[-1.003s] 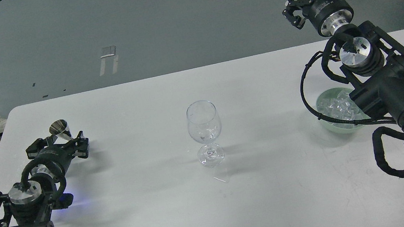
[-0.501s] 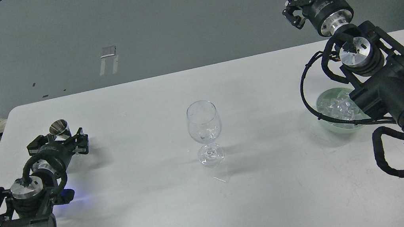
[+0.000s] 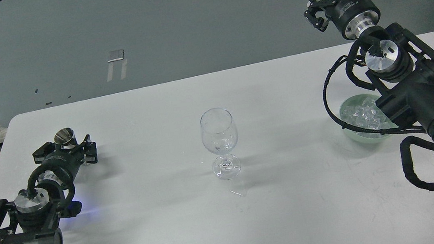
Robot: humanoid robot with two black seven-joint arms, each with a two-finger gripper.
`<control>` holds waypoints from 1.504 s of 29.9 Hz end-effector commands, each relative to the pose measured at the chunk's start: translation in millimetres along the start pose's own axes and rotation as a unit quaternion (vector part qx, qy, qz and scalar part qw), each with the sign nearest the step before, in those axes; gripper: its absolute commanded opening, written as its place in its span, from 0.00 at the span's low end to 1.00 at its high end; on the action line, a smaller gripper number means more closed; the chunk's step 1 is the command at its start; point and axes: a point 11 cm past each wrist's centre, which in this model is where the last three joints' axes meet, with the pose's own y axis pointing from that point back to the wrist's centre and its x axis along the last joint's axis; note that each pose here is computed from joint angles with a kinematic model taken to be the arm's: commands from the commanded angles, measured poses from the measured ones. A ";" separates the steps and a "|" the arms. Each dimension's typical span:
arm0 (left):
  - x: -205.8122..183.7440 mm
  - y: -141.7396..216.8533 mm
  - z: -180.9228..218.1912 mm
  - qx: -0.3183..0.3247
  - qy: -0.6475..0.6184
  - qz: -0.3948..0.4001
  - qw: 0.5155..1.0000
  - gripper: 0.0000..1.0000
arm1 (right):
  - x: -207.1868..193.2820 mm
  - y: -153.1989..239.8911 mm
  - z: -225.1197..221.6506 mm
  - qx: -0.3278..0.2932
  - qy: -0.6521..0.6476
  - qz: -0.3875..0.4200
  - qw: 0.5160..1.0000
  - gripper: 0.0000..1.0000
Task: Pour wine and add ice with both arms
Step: 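Lift the jigger upright with the left gripper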
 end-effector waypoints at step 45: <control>8.3 2.2 -3.9 0.010 -0.004 -0.021 1.000 0.34 | 2.3 0.7 0.8 -0.001 0.000 0.003 1.000 1.00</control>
